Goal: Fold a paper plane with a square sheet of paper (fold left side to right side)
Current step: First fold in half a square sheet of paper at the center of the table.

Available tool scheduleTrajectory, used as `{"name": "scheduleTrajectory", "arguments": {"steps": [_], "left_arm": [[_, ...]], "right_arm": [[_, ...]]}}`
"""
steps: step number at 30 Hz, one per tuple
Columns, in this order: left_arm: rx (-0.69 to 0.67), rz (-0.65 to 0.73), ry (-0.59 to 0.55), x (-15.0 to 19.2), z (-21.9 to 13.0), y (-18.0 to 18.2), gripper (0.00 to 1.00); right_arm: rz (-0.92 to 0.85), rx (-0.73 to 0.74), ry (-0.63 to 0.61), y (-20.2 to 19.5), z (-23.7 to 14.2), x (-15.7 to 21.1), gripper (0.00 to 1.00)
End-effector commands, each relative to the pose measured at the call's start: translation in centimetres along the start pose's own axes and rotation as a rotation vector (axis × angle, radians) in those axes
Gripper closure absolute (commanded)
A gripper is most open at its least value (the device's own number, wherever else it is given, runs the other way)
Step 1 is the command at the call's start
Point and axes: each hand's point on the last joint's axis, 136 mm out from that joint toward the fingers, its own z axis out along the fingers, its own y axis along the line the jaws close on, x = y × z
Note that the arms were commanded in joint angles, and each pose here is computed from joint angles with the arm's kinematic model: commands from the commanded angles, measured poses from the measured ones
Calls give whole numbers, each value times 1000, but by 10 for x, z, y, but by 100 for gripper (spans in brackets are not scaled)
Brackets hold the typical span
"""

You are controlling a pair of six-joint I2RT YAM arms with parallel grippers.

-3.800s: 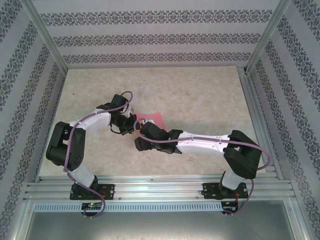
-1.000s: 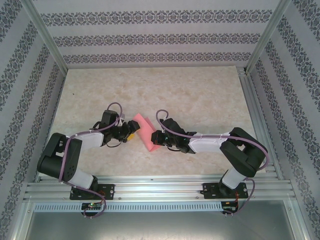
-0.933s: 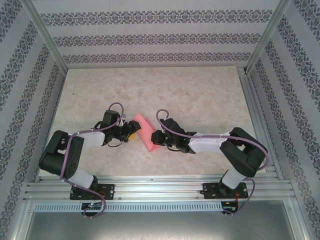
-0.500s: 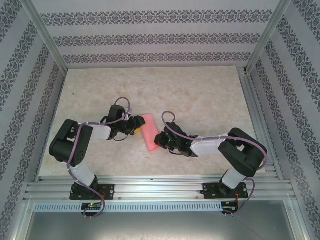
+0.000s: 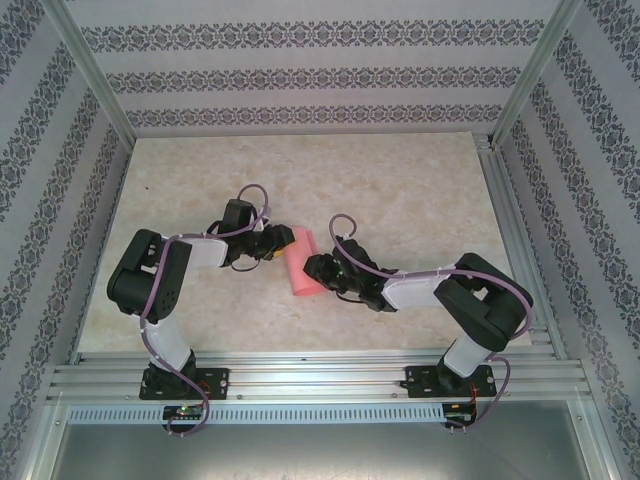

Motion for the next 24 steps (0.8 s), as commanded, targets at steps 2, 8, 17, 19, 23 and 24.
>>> {"name": "scheduleTrajectory", "arguments": {"steps": [2, 8, 17, 19, 23, 24], "left_arm": [[-25, 50, 48, 7, 6, 3, 55], [-37, 75, 62, 6, 9, 6, 54], [-41, 75, 61, 6, 11, 7, 54], [-42, 73, 60, 6, 11, 7, 54], [-44, 75, 63, 6, 11, 8, 54], [-45, 75, 64, 6, 11, 8, 54]], "right_arm": [[-17, -61, 21, 4, 1, -5, 62], [-18, -76, 67, 6, 8, -7, 56], [31, -99, 101, 1, 24, -16, 56], [44, -117, 94, 2, 25, -22, 56], [41, -128, 92, 4, 25, -29, 58], [39, -132, 91, 6, 25, -31, 60]]}}
